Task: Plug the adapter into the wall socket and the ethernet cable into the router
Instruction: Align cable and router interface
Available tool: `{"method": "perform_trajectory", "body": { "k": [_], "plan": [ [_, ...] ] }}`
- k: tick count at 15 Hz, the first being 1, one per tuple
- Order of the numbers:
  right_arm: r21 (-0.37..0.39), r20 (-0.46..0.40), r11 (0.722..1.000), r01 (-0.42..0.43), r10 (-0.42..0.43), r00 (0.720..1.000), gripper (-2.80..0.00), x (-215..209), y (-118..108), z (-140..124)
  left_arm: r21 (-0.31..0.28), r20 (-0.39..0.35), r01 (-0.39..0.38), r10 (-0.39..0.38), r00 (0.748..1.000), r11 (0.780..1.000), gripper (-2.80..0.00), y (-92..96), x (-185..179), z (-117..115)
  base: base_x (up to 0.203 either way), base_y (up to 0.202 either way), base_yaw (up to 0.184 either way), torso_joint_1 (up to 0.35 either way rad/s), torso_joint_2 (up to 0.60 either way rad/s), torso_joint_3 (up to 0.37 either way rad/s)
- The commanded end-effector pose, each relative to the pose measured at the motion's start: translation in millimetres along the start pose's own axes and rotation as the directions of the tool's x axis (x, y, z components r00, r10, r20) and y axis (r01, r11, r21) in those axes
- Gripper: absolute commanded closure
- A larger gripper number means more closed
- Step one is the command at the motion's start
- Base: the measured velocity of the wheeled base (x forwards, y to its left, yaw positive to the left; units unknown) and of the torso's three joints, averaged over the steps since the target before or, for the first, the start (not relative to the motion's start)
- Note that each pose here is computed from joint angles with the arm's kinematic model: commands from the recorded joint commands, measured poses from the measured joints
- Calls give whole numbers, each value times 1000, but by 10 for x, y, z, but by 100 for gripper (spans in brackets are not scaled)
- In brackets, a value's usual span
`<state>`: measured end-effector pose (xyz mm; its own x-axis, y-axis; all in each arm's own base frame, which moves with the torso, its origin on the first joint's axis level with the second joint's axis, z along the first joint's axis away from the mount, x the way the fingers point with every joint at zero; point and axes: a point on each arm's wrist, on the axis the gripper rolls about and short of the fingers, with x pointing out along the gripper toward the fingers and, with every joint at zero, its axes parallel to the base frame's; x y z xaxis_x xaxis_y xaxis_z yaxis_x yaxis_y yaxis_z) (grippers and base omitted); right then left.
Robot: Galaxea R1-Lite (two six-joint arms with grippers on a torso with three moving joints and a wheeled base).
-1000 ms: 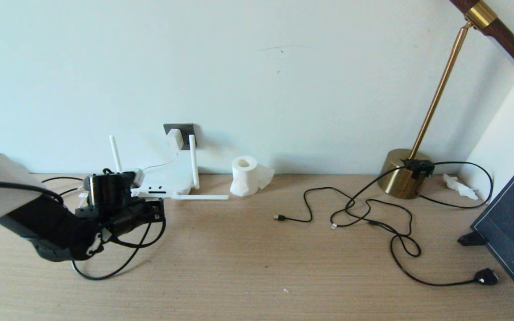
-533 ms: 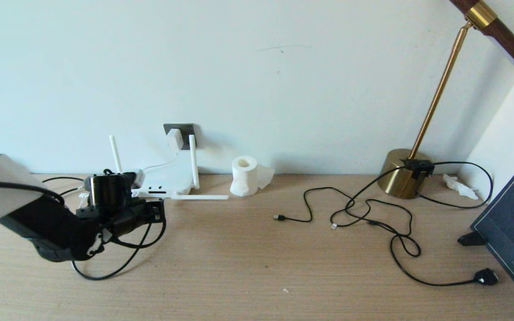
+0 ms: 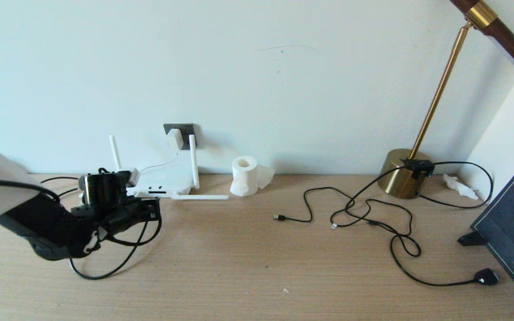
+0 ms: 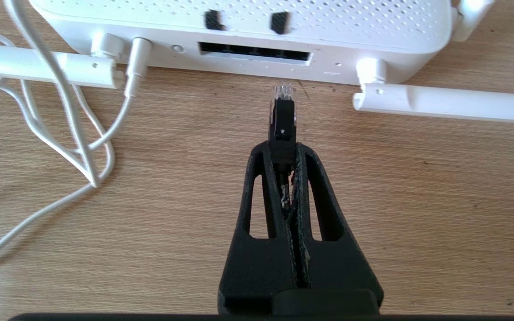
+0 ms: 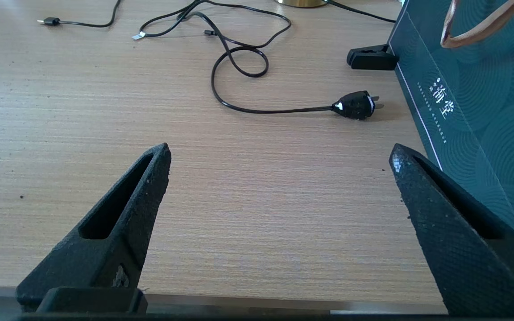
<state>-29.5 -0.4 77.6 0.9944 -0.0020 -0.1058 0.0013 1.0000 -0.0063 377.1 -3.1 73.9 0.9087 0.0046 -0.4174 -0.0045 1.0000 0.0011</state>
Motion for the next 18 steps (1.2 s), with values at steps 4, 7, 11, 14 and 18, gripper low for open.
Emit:
{"method": "perform_trajectory", "body": {
  "k": [4,7,11,14,18],
  "plan": [
    [-1,-3,1000,0,0,1000,-280,1,0,-1,-2,3,-3,3,1000,1000,0,22,13,1,0,0,0,0,0,0],
    [-1,-3,1000,0,0,1000,-280,1,0,-1,-2,-2,-3,3,1000,1000,0,21,42,-15,0,0,0,0,0,0],
    [-1,-3,1000,0,0,1000,-280,1,0,-1,-2,-10,0,0,1000,1000,0,15,83,-49,0,0,0,0,0,0],
    [-1,-3,1000,0,0,1000,-280,1,0,-1,-1,-5,0,0,1000,1000,0,15,82,-36,0,0,0,0,0,0],
    [-1,-3,1000,0,0,1000,-280,1,0,-1,-2,1,-2,2,1000,1000,0,21,87,-19,0,0,0,0,0,0]
  ]
}}
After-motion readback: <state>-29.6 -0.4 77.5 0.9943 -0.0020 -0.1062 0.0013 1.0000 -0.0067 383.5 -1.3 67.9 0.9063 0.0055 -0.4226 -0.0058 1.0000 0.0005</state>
